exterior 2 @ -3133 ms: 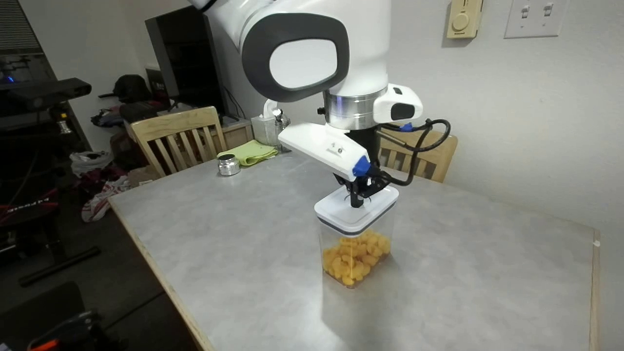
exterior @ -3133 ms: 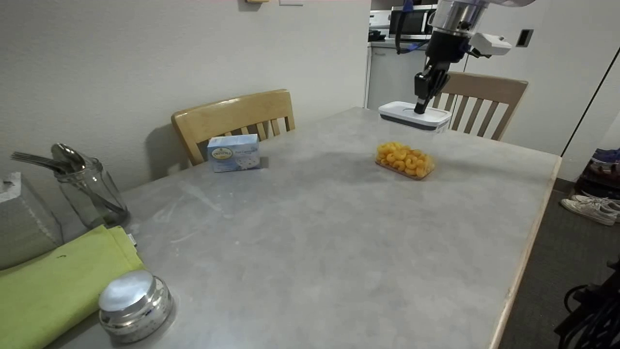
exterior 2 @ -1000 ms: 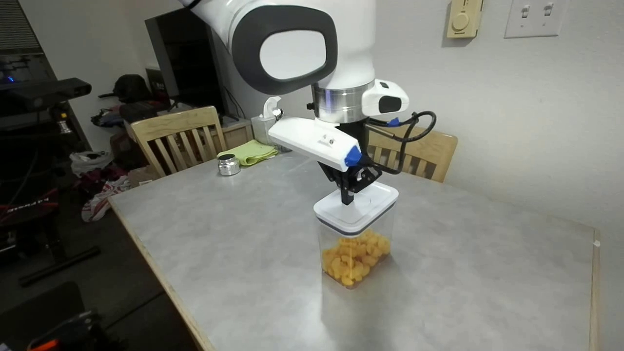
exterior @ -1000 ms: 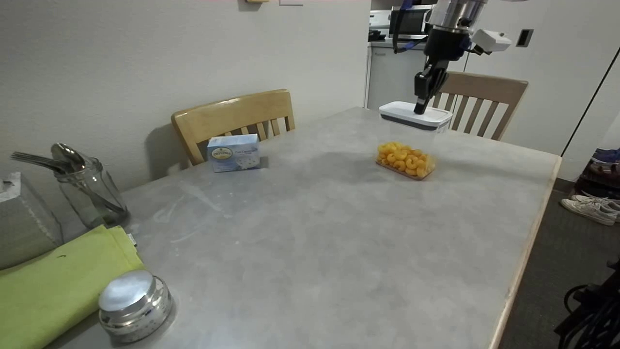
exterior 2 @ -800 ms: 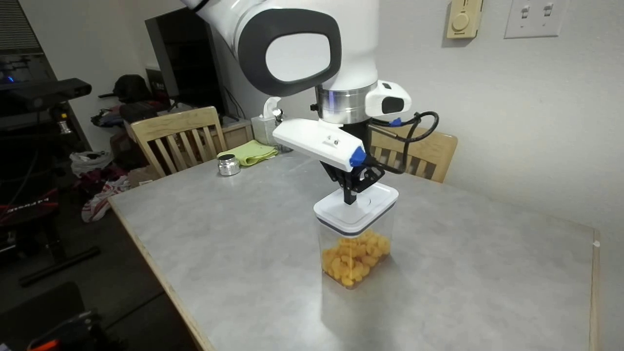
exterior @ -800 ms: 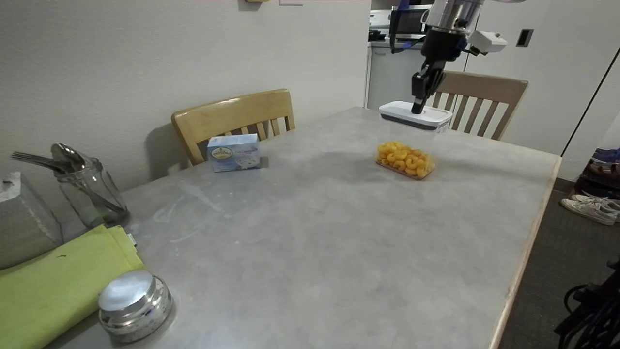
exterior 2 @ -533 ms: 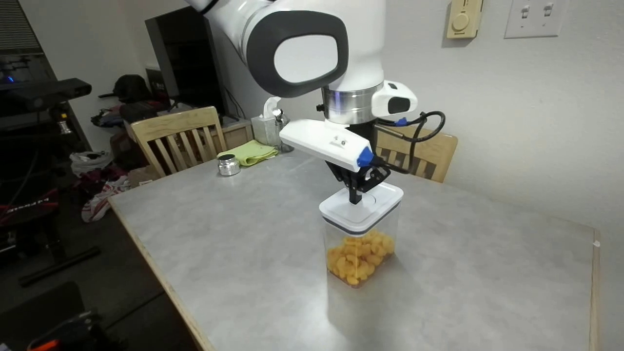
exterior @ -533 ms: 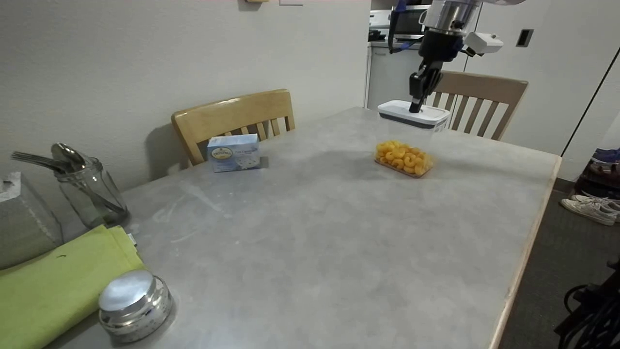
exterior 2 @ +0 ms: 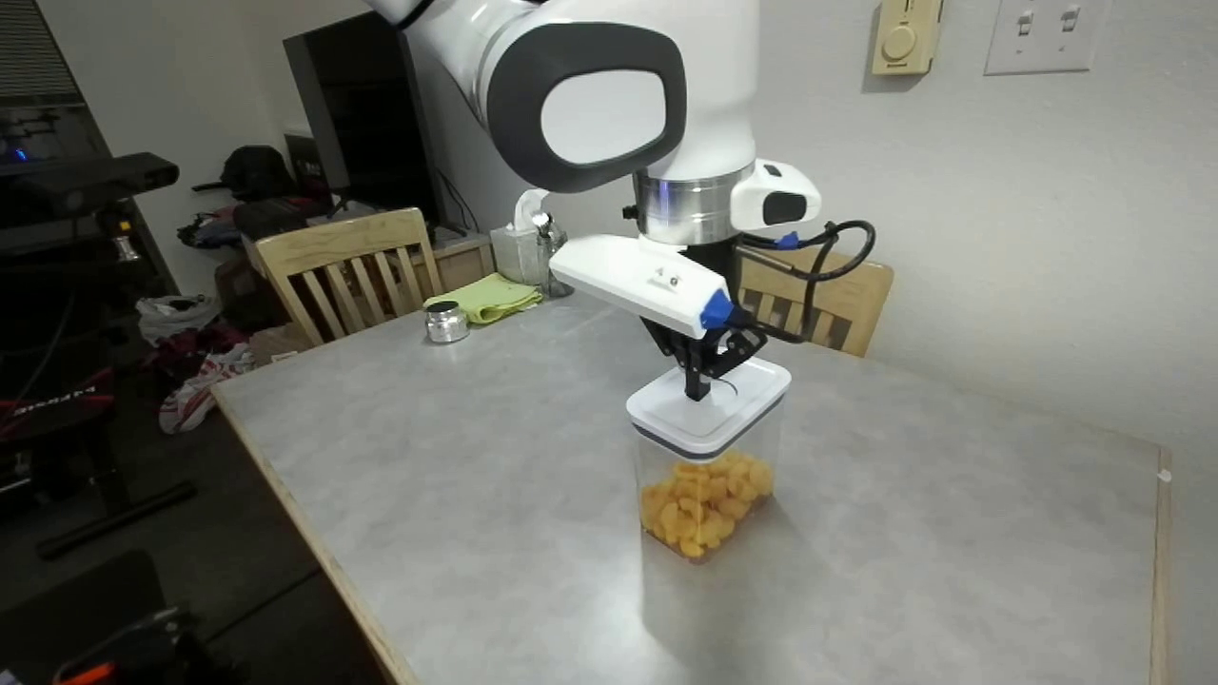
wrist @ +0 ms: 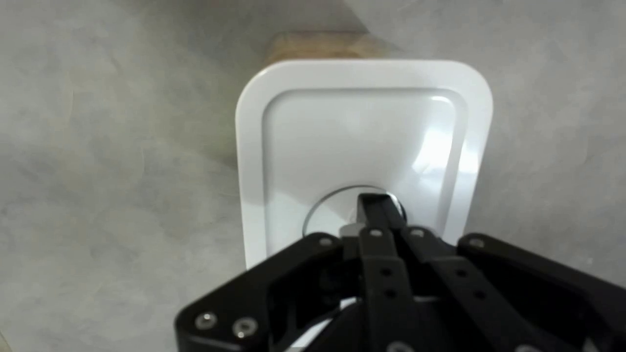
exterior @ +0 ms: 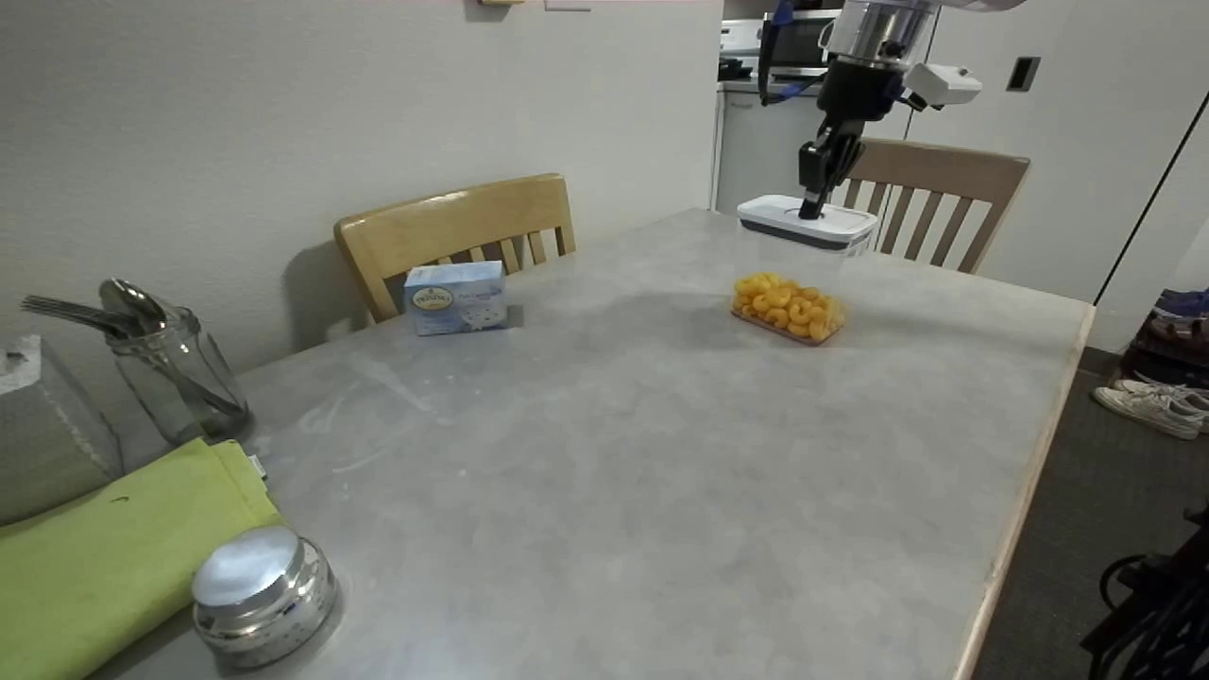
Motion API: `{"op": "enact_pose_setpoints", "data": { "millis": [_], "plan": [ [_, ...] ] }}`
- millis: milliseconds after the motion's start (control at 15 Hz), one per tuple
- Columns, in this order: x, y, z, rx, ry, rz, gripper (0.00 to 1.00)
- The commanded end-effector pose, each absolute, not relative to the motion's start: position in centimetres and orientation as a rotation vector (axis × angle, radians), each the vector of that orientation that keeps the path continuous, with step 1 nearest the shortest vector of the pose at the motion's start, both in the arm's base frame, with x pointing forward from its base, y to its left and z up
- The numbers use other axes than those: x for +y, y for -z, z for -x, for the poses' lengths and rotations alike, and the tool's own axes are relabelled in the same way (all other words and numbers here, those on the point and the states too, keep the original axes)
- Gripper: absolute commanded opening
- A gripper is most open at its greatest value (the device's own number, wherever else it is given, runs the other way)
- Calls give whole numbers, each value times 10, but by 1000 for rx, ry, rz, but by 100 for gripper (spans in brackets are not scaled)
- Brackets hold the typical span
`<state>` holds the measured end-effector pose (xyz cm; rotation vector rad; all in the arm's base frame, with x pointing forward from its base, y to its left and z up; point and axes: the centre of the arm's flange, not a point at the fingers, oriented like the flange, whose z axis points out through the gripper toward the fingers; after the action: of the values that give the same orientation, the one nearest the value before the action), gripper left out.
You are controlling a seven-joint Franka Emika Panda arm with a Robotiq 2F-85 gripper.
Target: Press the button atop the lid and then put the lid on the table
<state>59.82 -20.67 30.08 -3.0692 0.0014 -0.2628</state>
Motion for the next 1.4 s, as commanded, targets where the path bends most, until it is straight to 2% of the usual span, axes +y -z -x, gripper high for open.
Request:
{"op": "enact_pose_setpoints", "data": {
  "millis": [0, 600, 1000, 1067, 1133, 1333],
  "plan": [
    [-199, -287, -592, 7, 212, 3070, 0],
    [-185, -368, -596, 11, 415, 3102, 0],
    [-203, -367, -591, 55, 380, 3155, 0],
    [-208, -363, -590, 71, 359, 3162, 26],
    [-212, -359, -588, 90, 344, 3169, 28],
    [-221, -344, -584, 135, 303, 3168, 48]
  ]
}}
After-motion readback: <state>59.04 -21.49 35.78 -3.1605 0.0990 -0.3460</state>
